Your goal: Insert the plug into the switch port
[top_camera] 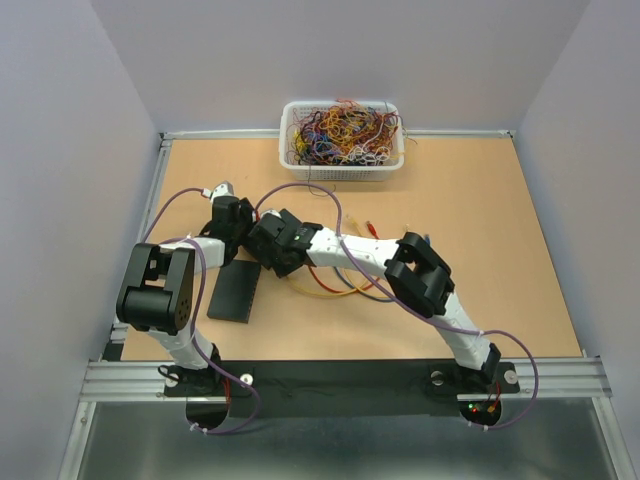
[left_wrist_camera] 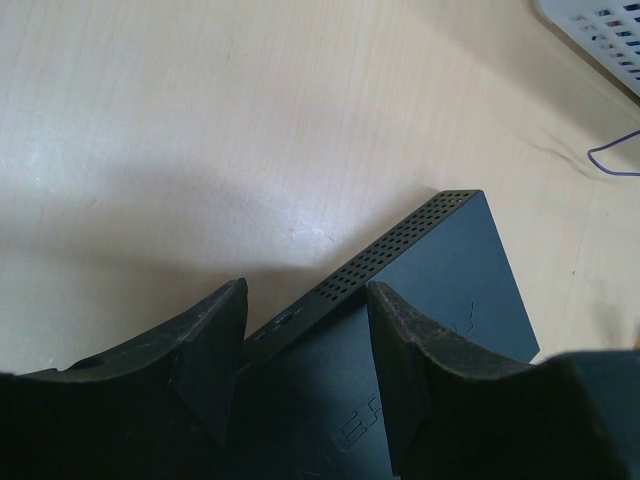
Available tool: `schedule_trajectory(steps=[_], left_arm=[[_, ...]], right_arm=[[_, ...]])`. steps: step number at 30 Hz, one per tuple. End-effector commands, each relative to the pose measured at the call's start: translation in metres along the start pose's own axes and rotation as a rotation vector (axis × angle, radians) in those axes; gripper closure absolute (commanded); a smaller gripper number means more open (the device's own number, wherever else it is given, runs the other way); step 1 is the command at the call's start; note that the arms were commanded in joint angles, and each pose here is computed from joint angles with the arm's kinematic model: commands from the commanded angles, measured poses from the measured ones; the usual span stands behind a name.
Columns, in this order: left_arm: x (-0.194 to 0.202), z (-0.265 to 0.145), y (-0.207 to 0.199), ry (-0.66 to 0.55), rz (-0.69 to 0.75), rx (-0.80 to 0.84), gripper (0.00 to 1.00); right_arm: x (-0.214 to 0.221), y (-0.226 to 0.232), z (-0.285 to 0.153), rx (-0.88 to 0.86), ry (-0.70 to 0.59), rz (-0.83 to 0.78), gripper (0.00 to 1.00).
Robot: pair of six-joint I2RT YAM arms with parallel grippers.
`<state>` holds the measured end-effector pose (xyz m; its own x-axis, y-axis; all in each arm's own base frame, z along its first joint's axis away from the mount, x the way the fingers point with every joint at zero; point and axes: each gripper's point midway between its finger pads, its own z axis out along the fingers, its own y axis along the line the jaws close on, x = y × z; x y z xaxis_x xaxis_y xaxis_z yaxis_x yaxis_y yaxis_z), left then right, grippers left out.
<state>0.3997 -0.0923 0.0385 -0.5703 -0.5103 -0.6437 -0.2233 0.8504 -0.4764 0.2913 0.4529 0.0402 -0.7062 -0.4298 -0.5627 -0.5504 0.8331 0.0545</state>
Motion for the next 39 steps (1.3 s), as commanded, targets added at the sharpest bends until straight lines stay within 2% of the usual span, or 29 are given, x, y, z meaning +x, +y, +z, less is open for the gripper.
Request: schedule_trajectory(steps=[1,8,17,26,34,39], left_arm=[[0.007,-0.009,-0.008,0.026,0.023,0.024,0.39],[0.009,-0.012,-0.017,0.031,0.047,0.07,0.39],[0.012,-0.01,-0.021,0.049,0.072,0.098,0.42],[0.015,-0.008,-0.018,0.081,0.085,0.072,0.42],[0.021,-0.007,-0.021,0.127,0.087,0.082,0.42],[0.022,-0.007,-0.024,0.13,0.094,0.086,0.43]], right_arm=[[-0.042,0.012,-0.002,-0.015,-0.132,0.023,1.0],[-0.042,0.01,0.002,-0.001,-0.136,0.019,1.0],[-0.06,0.006,-0.009,0.011,-0.214,-0.009,0.99],[-0.059,0.003,-0.01,0.0,-0.26,-0.013,1.0],[-0.072,0.004,-0.028,-0.039,-0.377,-0.04,0.99],[-0.073,0.008,-0.026,-0.055,-0.383,-0.057,1.0]])
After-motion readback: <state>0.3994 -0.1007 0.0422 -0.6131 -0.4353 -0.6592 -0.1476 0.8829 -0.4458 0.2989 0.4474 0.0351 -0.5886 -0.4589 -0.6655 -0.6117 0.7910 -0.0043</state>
